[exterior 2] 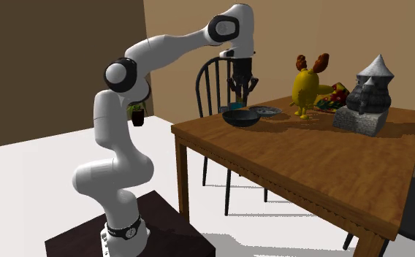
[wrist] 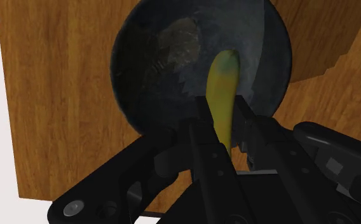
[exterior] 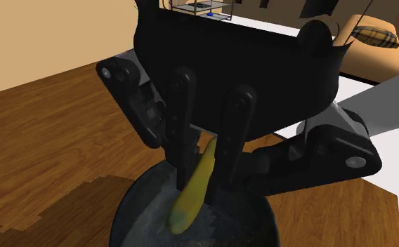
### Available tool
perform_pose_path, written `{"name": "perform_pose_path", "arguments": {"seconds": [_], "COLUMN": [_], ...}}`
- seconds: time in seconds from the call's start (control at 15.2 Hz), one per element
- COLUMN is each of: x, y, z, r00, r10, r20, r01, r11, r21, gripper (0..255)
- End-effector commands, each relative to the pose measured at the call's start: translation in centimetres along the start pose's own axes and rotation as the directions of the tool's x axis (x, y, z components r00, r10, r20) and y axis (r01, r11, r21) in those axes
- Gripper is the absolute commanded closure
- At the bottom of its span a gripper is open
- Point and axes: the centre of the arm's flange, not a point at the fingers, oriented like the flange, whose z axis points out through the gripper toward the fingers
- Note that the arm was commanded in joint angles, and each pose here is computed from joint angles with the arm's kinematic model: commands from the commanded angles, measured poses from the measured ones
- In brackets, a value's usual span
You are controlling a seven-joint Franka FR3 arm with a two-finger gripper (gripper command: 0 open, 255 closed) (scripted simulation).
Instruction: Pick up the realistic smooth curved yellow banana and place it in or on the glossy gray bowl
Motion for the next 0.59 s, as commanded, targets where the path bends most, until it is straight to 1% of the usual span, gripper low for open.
{"name": "perform_pose_path", "arguments": {"seconds": [0.0,0.53], "x": [-0.2,0.0], "y": [0.2,0.4], "z": [1.1,5.3], "r00": [1.0,1.0], "r10": [0.001,0.001], "r20": [0.0,0.0], "r01": [-0.001,-0.001], "r11": [1.0,1.0], "r21": [0.0,0.0], "gripper": [255,255]}}
